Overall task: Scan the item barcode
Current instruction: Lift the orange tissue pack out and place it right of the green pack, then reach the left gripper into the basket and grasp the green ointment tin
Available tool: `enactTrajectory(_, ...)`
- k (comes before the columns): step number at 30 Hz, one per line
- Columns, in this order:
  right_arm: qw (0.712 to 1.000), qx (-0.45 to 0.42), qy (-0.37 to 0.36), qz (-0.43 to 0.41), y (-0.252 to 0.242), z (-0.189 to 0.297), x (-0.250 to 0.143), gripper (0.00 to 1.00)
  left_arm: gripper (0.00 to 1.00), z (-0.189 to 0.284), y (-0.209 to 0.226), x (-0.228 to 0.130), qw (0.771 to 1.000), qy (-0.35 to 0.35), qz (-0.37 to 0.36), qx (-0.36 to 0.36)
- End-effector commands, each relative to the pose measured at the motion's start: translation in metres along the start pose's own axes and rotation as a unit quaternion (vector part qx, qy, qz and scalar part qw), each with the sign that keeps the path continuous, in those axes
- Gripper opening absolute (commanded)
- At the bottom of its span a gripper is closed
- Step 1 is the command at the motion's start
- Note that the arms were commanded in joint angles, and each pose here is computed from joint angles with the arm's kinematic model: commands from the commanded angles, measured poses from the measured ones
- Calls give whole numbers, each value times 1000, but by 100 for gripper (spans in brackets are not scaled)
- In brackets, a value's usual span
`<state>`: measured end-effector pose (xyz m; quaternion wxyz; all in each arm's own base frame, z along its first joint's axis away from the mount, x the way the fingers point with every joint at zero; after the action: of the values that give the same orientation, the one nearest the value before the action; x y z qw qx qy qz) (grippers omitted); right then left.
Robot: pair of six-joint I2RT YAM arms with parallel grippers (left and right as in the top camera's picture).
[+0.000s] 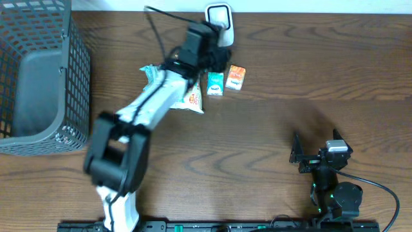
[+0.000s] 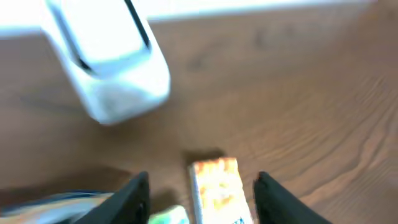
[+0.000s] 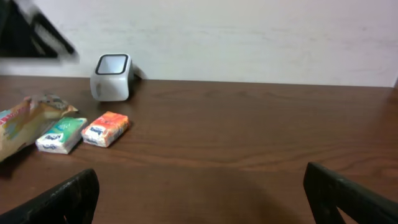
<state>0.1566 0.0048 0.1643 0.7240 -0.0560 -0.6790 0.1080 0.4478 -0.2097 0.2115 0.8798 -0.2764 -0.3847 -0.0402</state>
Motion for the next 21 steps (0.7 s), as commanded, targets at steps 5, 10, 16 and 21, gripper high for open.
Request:
enactTrajectory(5,1000,2,-1,0,1,0,0,99,66,147,20,92,987,-158,22,34)
enactTrajectory(10,1000,2,-1,0,1,0,0,99,93,241,55,109,970,-216,45,103)
enactTrajectory(16,1000,2,-1,0,1,0,0,99,94,306,119,114,913,-296,167,226)
enactTrajectory(21,1000,2,-1,0,1,0,0,99,94,341,180,104,840,-343,315,280)
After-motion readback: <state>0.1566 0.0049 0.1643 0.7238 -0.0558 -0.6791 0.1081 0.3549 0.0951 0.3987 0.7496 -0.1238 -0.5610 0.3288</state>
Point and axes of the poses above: each gripper's point midway between its finger pads, its own z axis back along the fingers, its own y axis along the line the jaws close on, x = y × z, the point moved 9 cm from there along z, back along the fingers, and after that the axes turned 13 degrees about z, right-handed, at the moved point
